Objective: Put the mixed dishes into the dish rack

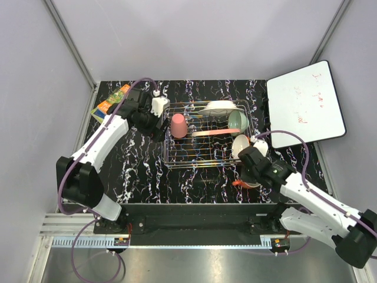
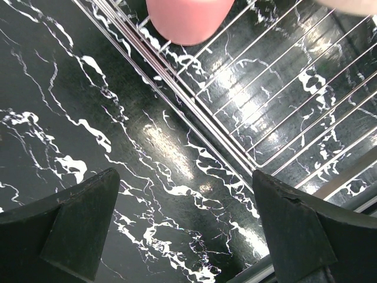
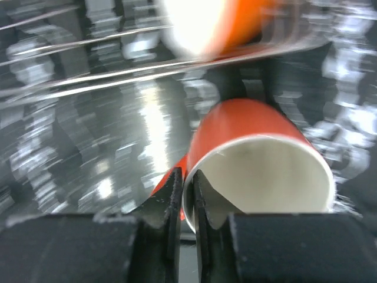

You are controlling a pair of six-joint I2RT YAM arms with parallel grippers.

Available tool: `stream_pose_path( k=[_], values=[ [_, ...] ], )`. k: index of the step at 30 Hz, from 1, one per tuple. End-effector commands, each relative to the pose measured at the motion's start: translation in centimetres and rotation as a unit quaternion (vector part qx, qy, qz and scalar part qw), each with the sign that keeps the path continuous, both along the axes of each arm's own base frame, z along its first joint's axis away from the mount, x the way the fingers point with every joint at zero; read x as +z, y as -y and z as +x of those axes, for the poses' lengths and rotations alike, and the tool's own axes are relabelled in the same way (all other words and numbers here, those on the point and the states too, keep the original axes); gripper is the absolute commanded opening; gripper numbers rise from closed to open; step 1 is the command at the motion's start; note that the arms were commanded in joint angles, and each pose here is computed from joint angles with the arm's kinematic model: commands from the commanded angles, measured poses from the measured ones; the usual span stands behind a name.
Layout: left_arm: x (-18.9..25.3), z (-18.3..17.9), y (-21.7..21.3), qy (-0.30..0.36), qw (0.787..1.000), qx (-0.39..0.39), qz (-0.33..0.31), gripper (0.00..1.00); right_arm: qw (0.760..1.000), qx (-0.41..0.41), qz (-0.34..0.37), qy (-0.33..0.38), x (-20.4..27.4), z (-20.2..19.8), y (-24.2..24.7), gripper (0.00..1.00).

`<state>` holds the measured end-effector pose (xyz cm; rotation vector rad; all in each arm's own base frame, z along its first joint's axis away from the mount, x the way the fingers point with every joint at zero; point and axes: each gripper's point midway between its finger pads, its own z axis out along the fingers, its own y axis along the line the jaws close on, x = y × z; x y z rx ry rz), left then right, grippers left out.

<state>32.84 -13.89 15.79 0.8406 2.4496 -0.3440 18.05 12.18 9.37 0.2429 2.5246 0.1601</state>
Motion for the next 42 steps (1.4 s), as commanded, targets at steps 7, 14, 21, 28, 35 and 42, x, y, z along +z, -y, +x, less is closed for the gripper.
stream_pose_path(
  k=[7, 14, 21, 28, 35, 42],
  values=[
    [11.6, 0.5, 1.6, 0.068, 0.986, -0.001, -0.155, 0.99, 0.881, 0.294, 0.310, 0.202, 18.2, -2.4, -11.0, 0.00],
    [18.1, -1.6, 3.2, -0.036, 0.924, -0.026, -0.379, 0.99, 0.772, 0.397, 0.361, 0.341, 26.3, -3.7, -13.1, 0.00],
    [22.2, -5.4, 4.8, -0.128, 0.851, -0.119, -0.496, 0.99, 0.657, 0.413, 0.402, 0.486, 33.9, -1.7, -15.9, 0.00],
    [20.8, -7.2, 5.0, -0.186, 0.823, -0.128, -0.522, 0.99, 0.576, 0.436, 0.438, 0.536, 39.4, 0.1, -19.2, 0.00],
    [20.3, -8.4, 4.8, -0.196, 0.810, -0.142, -0.534, 0.99, 0.557, 0.441, 0.463, 0.529, 40.2, 1.8, -21.5, 0.00],
    [22.8, -9.7, 4.6, -0.191, 0.789, -0.187, -0.554, 0.99, 0.567, 0.436, 0.478, 0.511, 38.7, 2.9, -22.6, 0.00]
  ],
)
